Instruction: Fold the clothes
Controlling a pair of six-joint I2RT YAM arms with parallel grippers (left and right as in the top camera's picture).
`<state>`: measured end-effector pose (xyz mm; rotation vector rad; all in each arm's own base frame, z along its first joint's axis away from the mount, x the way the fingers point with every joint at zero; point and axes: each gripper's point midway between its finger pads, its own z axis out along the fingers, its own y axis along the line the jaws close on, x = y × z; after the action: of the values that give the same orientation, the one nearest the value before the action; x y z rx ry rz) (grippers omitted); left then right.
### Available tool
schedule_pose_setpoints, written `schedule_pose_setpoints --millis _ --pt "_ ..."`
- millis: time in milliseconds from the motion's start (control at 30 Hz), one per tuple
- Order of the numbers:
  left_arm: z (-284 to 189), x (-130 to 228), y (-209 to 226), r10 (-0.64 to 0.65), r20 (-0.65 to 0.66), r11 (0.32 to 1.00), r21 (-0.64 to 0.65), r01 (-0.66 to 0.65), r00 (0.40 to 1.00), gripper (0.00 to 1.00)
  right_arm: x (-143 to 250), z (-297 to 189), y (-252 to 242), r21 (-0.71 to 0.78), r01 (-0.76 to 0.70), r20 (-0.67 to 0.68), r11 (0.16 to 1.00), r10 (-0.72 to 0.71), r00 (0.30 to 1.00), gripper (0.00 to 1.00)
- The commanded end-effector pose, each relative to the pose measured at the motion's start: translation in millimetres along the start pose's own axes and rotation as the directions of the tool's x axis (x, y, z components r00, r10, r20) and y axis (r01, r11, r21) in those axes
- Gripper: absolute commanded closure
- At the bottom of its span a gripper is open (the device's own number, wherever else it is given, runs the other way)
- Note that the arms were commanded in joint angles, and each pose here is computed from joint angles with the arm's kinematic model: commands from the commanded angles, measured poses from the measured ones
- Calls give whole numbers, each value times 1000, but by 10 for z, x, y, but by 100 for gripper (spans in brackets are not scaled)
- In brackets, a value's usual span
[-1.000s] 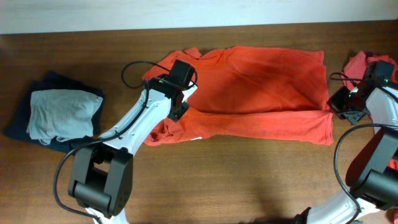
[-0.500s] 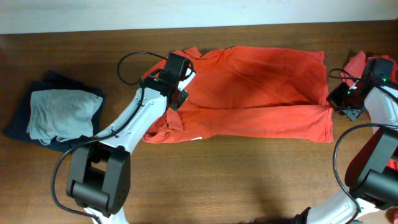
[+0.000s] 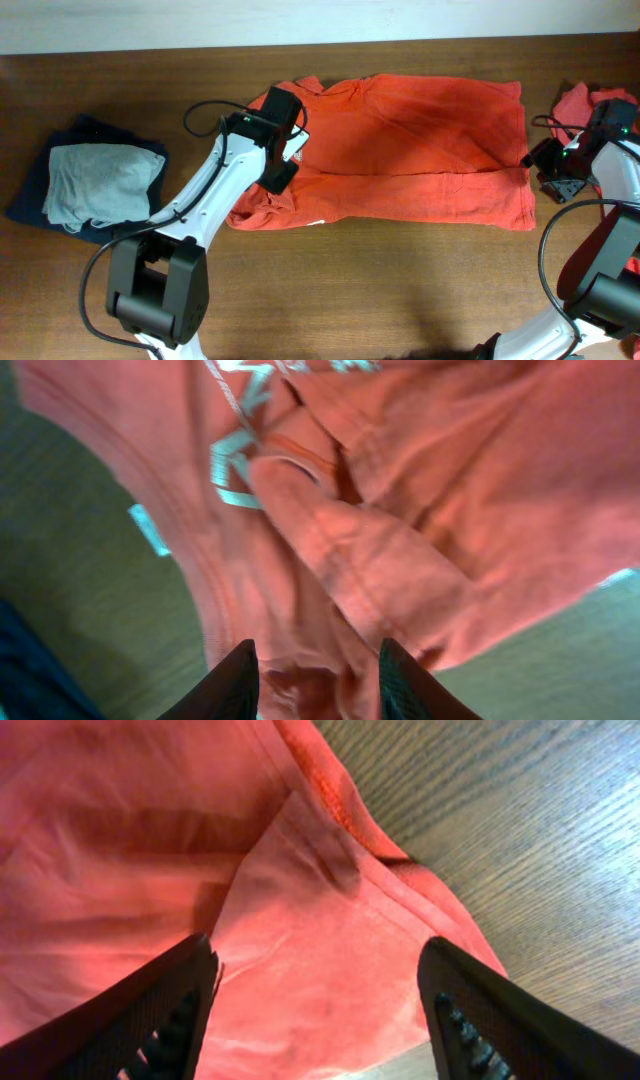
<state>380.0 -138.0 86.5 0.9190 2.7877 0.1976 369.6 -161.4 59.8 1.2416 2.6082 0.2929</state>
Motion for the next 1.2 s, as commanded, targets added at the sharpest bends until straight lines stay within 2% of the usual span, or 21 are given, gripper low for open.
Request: schedule_pose_setpoints --millis 0,133,233,700,900,967,1033,1167 --pt "-28 7 -220 47 7 997 55 -48 999 59 -28 -110 64 -27 7 14 1000 -6 1000 31" --pt "104 108 -242 88 -29 996 -13 -88 996 55 12 -110 46 -20 2 -3 1000 -2 1000 30" --pt "215 128 -273 84 -18 996 -10 -84 996 55 28 -110 39 -17 1 -9 1000 -1 1000 30" --pt "464 241 -249 -47 -11 999 -16 47 999 56 78 -109 17 -8 7 -30 1000 -7 1000 30" --pt "483 228 -254 -83 -2 996 -13 83 997 67 96 -110 9 -5 5 -37 1000 -5 999 30" --pt "478 228 -253 -82 -3 997 -14 82 997 85 109 -111 4 -3 3 -42 1000 -3 999 30" --pt "443 204 -235 -82 -1 996 -19 82 997 97 128 -112 -4 0 2 -49 1000 -2 999 30" --pt "268 72 -69 -87 22 992 -85 88 996 99 152 -112 -15 5 -1 -60 1000 1 998 30"
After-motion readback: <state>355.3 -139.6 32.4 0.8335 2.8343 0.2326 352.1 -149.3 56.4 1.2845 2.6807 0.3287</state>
